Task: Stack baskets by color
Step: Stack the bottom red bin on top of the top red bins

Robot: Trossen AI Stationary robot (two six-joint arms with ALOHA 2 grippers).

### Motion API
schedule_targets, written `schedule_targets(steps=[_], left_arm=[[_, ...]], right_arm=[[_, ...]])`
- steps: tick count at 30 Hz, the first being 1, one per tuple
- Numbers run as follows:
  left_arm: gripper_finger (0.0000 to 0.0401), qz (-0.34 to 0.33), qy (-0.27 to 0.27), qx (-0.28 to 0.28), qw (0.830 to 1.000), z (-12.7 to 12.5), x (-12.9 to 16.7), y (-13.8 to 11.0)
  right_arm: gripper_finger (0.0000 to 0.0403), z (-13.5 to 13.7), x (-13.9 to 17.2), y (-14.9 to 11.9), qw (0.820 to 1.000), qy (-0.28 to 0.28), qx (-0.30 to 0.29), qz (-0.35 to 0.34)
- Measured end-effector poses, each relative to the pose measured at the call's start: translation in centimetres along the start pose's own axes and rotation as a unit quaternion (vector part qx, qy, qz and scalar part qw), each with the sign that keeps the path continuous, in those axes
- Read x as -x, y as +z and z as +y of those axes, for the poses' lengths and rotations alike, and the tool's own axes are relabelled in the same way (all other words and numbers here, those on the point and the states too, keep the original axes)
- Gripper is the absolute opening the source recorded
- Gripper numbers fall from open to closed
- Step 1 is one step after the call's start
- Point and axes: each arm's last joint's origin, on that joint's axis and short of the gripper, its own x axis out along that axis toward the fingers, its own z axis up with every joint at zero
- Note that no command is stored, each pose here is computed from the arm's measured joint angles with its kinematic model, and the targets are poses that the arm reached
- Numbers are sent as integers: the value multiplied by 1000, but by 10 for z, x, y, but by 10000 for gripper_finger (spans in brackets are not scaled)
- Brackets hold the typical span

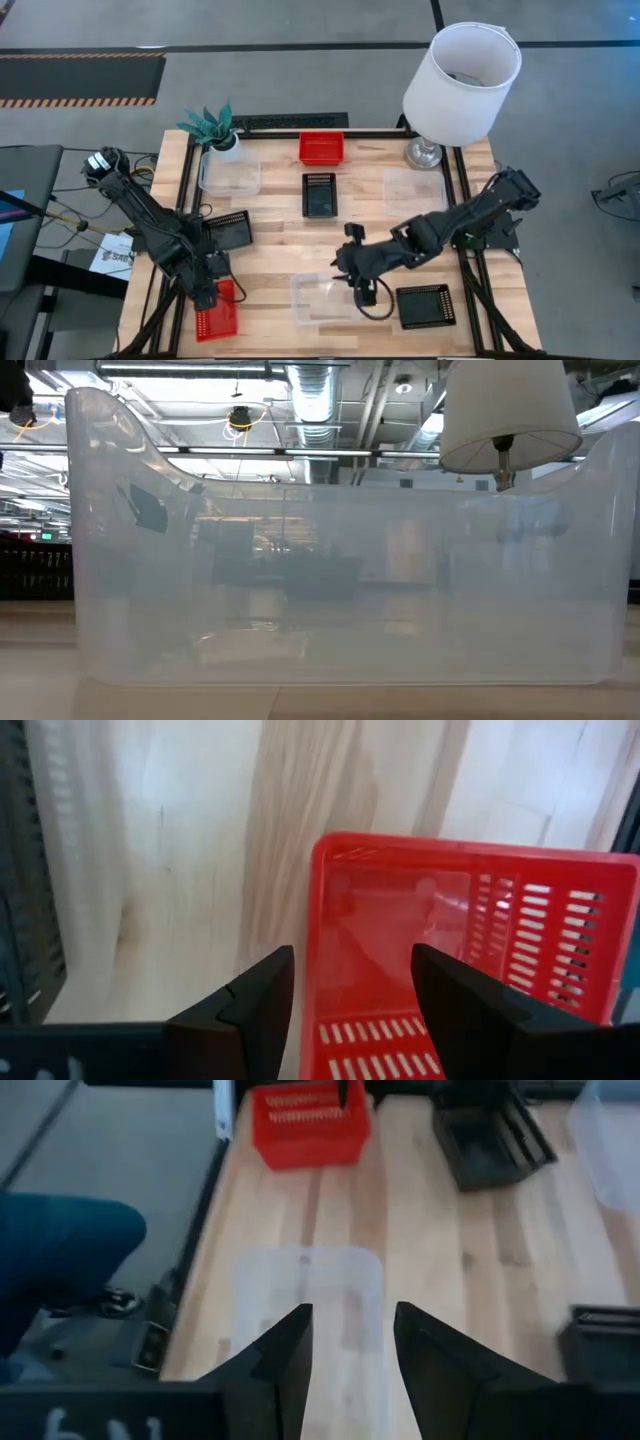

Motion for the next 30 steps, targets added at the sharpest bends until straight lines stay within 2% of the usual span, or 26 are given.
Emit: schedule_targets(steps=[4,9,15,23,26,30], left_arm=[[190,-2,12,-7,1000,-3,-6,-1],[190,27,41,-17,999,-7,-25,-1],[190,37,43,-45,997,-15,-43,1],[188,41,41,-44,997,-16,-46,1],[172,43,40,-40,997,-16,-46,1],[121,44,43,-40,997,-15,-45,0]], right_arm=[[161,11,-4,-3,999,10,-1,-36],[161,22,-5,-7,998,20,-9,-57],[156,32,-10,-15,997,24,-8,-77],[149,35,-16,-19,997,19,-19,-79],[147,38,-17,-19,996,21,-20,-86],[145,40,-32,-28,998,10,-7,-60]])
